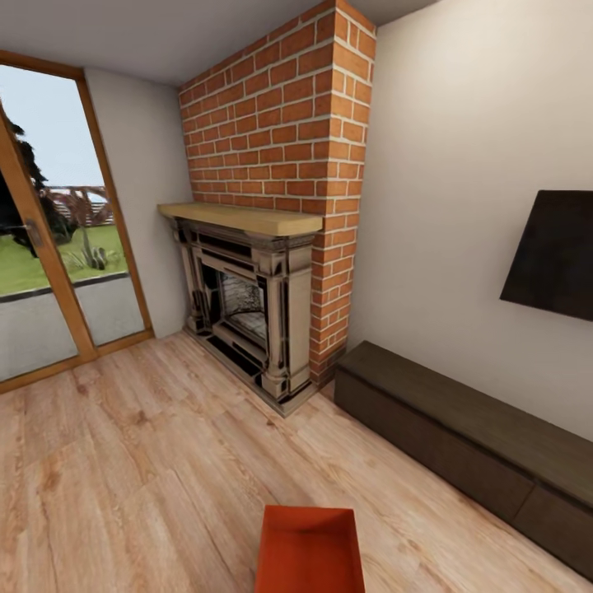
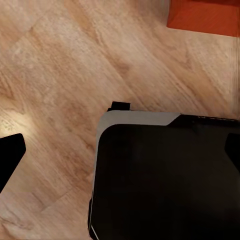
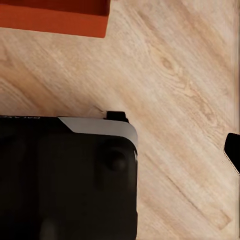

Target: Move the two storage containers from the living room to the garage. In the garage, place one container on the floor and stack the other container on top of it (either order is fine).

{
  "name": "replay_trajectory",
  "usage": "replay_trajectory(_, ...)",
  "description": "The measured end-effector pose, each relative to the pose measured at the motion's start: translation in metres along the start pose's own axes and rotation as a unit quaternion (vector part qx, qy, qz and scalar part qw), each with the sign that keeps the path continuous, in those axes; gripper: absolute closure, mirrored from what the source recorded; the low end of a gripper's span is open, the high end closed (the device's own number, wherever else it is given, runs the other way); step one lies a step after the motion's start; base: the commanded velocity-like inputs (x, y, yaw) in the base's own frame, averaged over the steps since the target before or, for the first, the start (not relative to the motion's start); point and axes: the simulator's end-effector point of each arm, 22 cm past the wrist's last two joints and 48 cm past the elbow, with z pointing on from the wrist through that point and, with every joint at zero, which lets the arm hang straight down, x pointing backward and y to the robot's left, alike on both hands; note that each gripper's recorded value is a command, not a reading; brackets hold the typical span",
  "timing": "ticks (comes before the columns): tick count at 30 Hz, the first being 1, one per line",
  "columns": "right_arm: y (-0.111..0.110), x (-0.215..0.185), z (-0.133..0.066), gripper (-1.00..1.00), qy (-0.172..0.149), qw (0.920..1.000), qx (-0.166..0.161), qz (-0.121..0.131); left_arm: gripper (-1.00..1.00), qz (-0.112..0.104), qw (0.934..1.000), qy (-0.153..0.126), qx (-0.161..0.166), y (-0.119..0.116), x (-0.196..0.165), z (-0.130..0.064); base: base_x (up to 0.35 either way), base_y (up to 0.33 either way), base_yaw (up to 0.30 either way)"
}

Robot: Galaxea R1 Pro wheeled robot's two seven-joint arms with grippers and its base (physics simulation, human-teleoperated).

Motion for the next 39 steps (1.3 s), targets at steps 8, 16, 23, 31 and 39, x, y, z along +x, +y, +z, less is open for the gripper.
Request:
replay_trajectory(8, 0.0001, -0.0002, 0.0002, -1.00, 0.000, 1.0000, 0.000, 0.000, -1.00, 0.000, 1.0000, 0.000, 0.000, 0.0000, -0.0003, 0.0002, 0.096, -0.054, -0.002)
replay_trajectory(16, -0.0001, 0.0001, 0.0002, -1.00, 0.001, 1.0000, 0.000, 0.001, -1.00, 0.000, 1.0000, 0.000, 0.000, 0.0000, -0.0002, 0.0001, 0.001, -0.001, -0.125)
replay_trajectory(23, -0.0001, -0.0002, 0.0002, -1.00, 0.000, 1.0000, 0.000, 0.002, -1.00, 0.000, 1.0000, -0.001, 0.000, 0.0000, -0.0004, 0.0002, 0.000, 0.000, -0.133)
replay_trajectory(31, 0.0000, 0.0004, 0.0002, -1.00, 0.001, 1.0000, 0.000, 0.001, -1.00, 0.000, 1.0000, -0.001, 0.000, 0.0000, -0.0005, 0.0002, 0.000, 0.000, -0.051)
replay_trajectory(39, 0.0001, 0.0002, 0.0002, -1.00, 0.001, 1.0000, 0.000, 0.000, -1.00, 0.000, 1.0000, -0.001, 0.000, 0.0000, -0.0008, 0.0002, 0.000, 0.000, -0.002)
